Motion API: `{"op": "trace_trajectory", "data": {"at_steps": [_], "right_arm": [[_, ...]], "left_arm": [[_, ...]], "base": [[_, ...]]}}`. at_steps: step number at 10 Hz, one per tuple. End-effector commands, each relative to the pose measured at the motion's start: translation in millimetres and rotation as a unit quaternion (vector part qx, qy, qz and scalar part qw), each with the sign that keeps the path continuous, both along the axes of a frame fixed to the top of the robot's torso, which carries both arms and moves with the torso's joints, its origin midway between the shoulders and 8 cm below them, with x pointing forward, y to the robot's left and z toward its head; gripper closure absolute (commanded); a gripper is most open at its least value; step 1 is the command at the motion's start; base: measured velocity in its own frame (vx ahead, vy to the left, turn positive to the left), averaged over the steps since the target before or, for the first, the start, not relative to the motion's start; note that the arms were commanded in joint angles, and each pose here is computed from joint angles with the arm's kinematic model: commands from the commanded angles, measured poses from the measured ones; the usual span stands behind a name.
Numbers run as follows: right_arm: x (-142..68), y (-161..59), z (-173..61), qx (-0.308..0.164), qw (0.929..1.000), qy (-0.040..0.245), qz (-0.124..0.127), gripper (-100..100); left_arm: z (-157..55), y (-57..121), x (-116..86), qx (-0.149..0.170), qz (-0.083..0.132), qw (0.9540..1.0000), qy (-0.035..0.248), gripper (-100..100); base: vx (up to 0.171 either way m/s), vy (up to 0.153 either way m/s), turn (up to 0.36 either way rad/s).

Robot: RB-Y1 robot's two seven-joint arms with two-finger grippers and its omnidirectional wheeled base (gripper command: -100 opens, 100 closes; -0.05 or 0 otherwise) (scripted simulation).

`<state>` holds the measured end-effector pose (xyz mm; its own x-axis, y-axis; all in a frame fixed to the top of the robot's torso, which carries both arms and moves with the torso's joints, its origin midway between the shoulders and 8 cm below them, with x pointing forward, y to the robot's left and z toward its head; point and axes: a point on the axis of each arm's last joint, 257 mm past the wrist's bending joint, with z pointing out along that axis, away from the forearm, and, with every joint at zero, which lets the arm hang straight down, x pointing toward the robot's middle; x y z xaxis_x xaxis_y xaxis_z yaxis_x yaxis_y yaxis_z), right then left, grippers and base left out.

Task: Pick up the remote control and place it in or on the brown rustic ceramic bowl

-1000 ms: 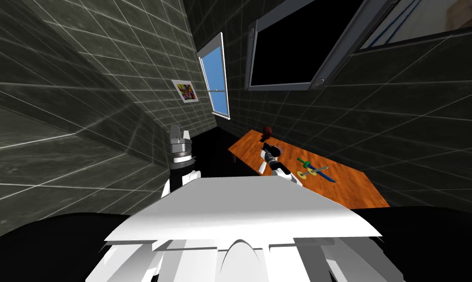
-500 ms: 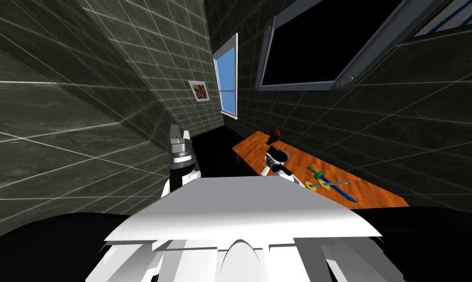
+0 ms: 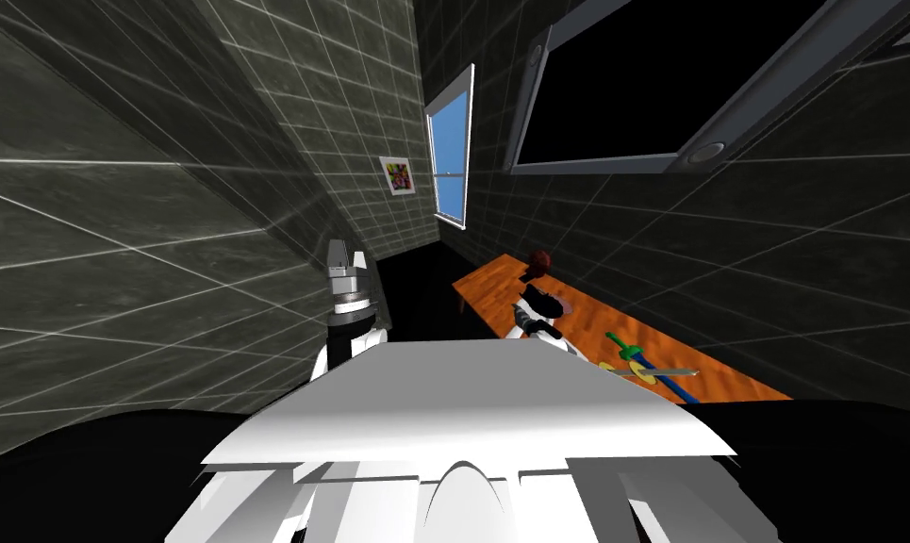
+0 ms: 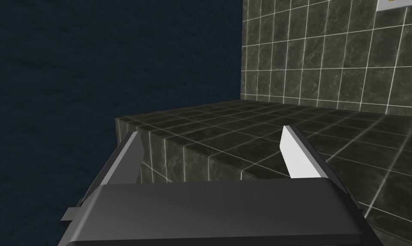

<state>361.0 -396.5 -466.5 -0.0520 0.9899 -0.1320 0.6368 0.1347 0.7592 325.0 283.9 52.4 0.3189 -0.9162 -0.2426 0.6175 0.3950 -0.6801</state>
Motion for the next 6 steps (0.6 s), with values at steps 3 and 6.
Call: {"op": "trace_trajectory", "data": {"at_steps": [3, 6], "right_arm": [[-33, -17, -36, 0.001, 0.998, 0.063, -0.009, -100], [-69, -30, -69, 0.008, 0.9913, 0.131, -0.016, -100]], "left_arm": [[0, 0.0, 0, 0.0, 0.0, 1.0, 0.0, 0], [0, 0.1, 0, 0.0, 0.0, 1.0, 0.0, 0]], "base": [[-0.024, -0.045, 0.28], [-0.03, -0.045, 0.271]]}}
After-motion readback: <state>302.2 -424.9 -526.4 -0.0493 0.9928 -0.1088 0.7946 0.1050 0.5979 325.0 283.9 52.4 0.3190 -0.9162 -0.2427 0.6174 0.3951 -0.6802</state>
